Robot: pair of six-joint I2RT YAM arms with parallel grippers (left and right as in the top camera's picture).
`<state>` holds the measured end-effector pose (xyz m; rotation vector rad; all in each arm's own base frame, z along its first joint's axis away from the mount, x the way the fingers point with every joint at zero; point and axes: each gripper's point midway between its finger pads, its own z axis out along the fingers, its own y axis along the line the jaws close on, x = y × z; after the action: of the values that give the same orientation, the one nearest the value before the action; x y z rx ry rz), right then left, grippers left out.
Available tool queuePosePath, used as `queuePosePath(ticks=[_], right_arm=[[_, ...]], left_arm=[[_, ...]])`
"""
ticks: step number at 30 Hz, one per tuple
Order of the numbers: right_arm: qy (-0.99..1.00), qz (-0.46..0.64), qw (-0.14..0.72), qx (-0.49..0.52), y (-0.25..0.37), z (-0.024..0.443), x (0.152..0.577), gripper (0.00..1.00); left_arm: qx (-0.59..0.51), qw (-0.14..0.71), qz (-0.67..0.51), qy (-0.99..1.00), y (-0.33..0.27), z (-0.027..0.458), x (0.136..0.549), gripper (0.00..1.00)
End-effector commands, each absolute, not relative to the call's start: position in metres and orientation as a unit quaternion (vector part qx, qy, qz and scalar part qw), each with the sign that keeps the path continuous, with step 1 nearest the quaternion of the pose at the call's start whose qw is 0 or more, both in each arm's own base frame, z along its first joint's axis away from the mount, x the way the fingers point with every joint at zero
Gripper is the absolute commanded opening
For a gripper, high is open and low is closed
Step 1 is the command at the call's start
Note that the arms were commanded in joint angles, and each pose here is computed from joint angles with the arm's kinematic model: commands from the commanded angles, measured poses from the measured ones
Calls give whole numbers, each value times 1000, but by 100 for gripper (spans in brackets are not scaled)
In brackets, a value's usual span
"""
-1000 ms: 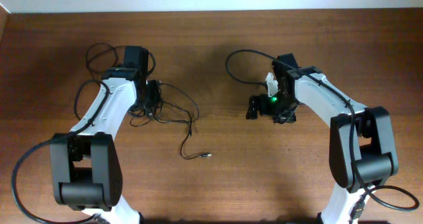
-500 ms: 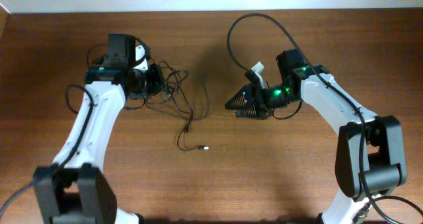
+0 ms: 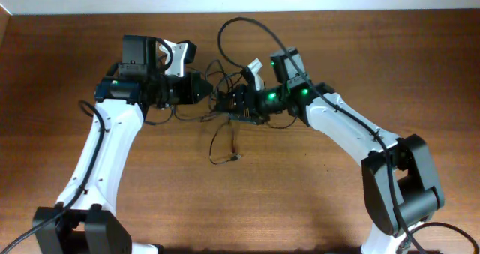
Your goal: Untangle cables
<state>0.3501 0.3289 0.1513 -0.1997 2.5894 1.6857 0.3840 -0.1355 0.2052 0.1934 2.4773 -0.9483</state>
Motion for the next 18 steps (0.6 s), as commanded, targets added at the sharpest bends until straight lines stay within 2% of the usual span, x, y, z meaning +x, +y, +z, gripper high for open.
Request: queuePosePath(ticks=[1,8,9,11,14,16,18], right_arm=[[852,518,67,-41,325,154,368,74],[844,527,88,-46,323,161,377,75],[844,527,90,-42,321,161,380,72],[856,507,99,-21,311,153,388,51],[904,415,97,47,282,116,392,23],[911,400,88,52,278,110,388,12],[879,472,71,-5,296,133,378,12]], left_arm=[[97,239,-383,887,-146,225,374,0],[125,195,-335,913,-135,200,349,0],[127,189,-335,914,-134,199,346,0],[135,176,-347,911,-138,199,338,0],[153,174,-372,899,-144,205,332,0],[144,180,-369,900,-137,205,336,0],[136,189,-329,915,-123,197,344,0]])
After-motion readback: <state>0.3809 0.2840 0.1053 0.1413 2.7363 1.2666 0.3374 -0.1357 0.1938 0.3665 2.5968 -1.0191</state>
